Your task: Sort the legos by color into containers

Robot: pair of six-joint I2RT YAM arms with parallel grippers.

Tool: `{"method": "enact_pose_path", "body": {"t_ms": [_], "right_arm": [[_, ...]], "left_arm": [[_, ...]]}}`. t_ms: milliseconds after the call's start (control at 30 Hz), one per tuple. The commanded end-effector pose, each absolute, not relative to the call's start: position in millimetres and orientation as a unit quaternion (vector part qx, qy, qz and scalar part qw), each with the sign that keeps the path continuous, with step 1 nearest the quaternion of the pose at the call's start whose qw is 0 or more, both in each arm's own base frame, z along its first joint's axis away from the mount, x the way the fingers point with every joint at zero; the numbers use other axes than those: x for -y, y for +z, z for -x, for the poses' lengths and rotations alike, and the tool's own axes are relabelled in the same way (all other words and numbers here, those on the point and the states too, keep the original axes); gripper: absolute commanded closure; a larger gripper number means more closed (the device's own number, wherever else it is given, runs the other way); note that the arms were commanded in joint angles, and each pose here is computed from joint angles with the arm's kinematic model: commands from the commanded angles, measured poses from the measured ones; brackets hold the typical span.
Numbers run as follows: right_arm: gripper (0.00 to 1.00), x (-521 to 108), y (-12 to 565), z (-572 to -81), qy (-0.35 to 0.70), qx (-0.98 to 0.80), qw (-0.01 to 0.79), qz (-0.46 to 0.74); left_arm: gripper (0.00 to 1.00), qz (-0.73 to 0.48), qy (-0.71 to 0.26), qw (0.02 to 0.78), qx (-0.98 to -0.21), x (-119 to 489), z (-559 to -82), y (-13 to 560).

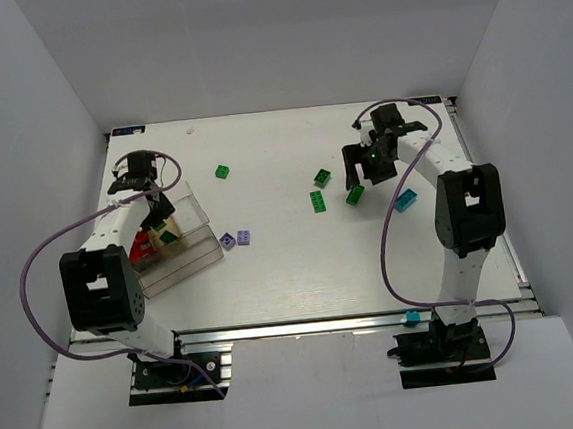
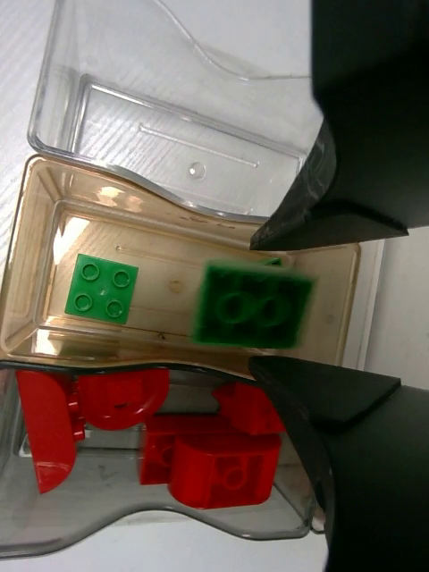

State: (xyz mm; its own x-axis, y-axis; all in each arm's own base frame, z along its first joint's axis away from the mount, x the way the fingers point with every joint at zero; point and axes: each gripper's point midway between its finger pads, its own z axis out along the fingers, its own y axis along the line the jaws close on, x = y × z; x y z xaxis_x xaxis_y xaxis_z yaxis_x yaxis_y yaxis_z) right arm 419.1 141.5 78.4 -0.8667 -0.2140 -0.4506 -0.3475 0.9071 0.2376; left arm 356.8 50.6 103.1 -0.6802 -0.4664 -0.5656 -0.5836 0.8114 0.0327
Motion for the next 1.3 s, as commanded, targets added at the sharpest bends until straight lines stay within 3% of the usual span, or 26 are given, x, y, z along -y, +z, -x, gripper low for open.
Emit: {"method": "enact_pose_path", "body": {"t_ms": [0, 100, 200, 500, 733, 933, 1133, 1167, 1233, 1267], "right_arm": [[0.13, -143.9, 81.8, -424.6, 0.148, -0.955, 0.214, 0.143], [0.12, -142.2, 76.5, -423.3, 0.137, -0.961, 0.207, 0.126], [0.11, -142.3, 64.6, -419.4, 0.125, -0.967, 0.192, 0.109], [0.12, -152.0, 38.8, -424.0, 0.090, -0.978, 0.179, 0.062], [0.22, -150.8, 22.2, -421.8, 0.034, -0.982, 0.176, 0.064], [0.44, -149.3, 11.7, -417.0, 0.030, -0.983, 0.167, 0.065], [0.77, -148.3, 31.5, -429.3, 0.033, -0.975, 0.200, 0.093], [0.89, -151.5, 35.8, -432.7, 0.039, -0.972, 0.210, 0.102], [1.00, -159.6, 45.0, -431.6, 0.061, -0.965, 0.221, 0.126], [1.00, -161.8, 56.9, -432.6, 0.067, -0.957, 0.237, 0.150]], "left_arm": [[0.38, 0.286, 0.092, 0.298, -0.906, -51.5, -370.6, 109.1], [0.24, 0.284, 0.091, 0.300, -0.906, -51.1, -370.9, 112.2], [0.19, 0.284, 0.084, 0.312, -0.903, -49.8, -370.8, 123.5], [0.17, 0.283, 0.007, 0.381, -0.880, -27.0, -358.8, 188.7], [0.16, 0.281, -0.055, 0.417, -0.863, -6.4, -330.8, 221.5], [0.15, 0.284, -0.099, 0.454, -0.839, 4.1, -309.7, 245.4], [0.15, 0.272, -0.123, 0.474, -0.829, 11.1, -296.9, 256.0], [0.14, 0.270, -0.126, 0.475, -0.828, 12.2, -296.0, 256.8], [0.14, 0.268, -0.128, 0.482, -0.824, 12.5, -293.0, 259.6], [0.14, 0.267, -0.129, 0.483, -0.823, 12.7, -292.5, 260.1]]}}
